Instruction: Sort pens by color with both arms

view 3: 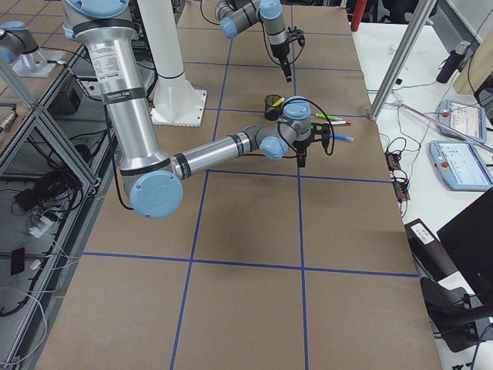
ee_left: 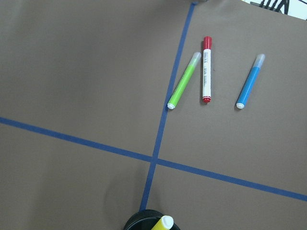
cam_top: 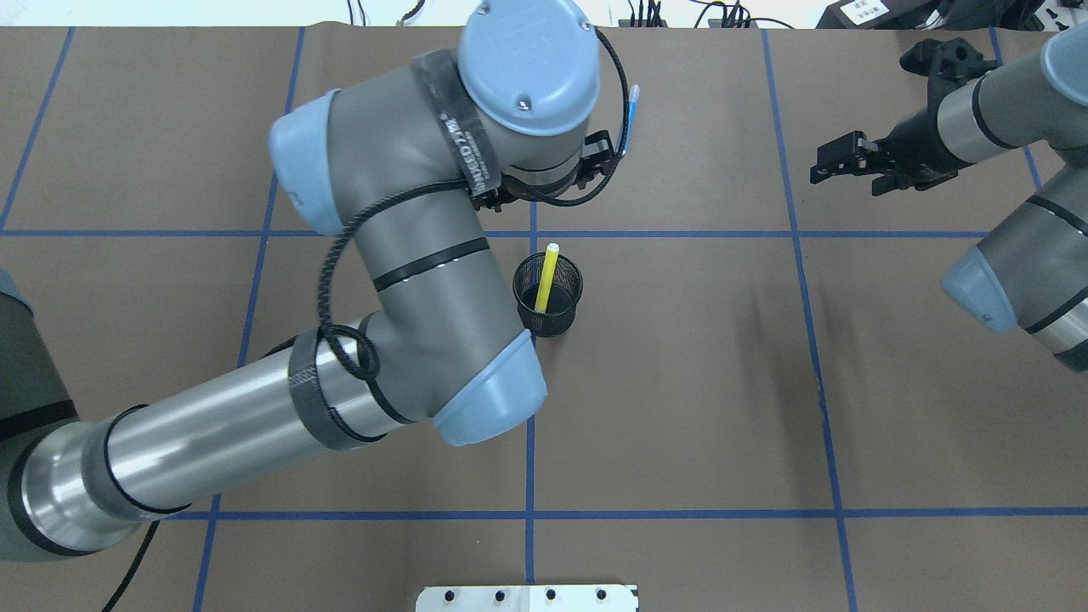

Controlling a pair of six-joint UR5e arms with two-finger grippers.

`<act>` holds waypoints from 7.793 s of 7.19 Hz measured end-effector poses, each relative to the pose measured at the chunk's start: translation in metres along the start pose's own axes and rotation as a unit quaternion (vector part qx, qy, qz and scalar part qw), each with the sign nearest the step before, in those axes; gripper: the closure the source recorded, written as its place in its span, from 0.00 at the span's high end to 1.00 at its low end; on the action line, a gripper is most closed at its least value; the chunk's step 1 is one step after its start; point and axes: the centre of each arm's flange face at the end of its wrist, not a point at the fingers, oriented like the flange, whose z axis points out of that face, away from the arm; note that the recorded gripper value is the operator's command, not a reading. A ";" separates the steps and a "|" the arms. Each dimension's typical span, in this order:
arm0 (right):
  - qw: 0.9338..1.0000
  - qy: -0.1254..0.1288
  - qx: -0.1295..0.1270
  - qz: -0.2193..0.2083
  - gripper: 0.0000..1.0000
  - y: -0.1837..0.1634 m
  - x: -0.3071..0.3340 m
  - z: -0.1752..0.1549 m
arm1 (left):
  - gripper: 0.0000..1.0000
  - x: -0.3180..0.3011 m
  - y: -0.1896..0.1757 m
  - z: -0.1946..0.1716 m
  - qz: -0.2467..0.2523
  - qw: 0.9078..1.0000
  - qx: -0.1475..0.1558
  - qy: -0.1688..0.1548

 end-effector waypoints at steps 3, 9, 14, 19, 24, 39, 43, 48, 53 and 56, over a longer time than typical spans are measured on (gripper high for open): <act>1.000 0.004 -0.003 0.002 1.00 -0.003 0.008 0.010 | 0.96 0.008 0.000 0.032 0.090 0.993 -0.081 -0.017; 1.000 -0.002 0.001 -0.002 1.00 -0.008 0.020 0.026 | 0.76 -0.009 -0.057 0.092 0.067 0.979 -0.189 0.030; 1.000 -0.003 0.000 0.000 1.00 -0.007 0.019 0.027 | 0.74 -0.007 -0.044 0.107 0.049 0.971 -0.235 0.004; 1.000 -0.002 0.000 0.001 1.00 -0.007 0.020 0.027 | 0.06 -0.001 -0.028 0.123 0.059 0.968 -0.243 0.004; 1.000 -0.001 -0.001 0.001 1.00 -0.006 0.022 0.027 | 0.00 -0.003 -0.031 0.122 0.058 0.969 -0.242 0.004; 0.998 -0.022 0.053 -0.024 1.00 -0.003 0.031 0.019 | 0.00 -0.155 -0.112 0.161 -0.079 0.926 0.346 0.126; 0.997 -0.027 0.062 -0.030 1.00 -0.001 0.042 0.024 | 0.00 -0.148 -0.075 0.228 -0.107 0.912 0.386 0.092; 0.997 -0.026 0.065 -0.031 1.00 -0.002 0.041 0.024 | 0.96 -0.135 -0.067 0.232 -0.097 0.921 0.364 0.099; 0.996 -0.021 0.080 -0.018 1.00 -0.047 0.075 -0.033 | 0.98 -0.241 -0.092 0.129 0.051 0.964 0.242 0.096; 0.992 0.067 0.049 -0.094 1.00 -0.076 0.141 -0.063 | 0.99 -0.398 -0.101 0.093 0.165 0.984 0.059 -0.034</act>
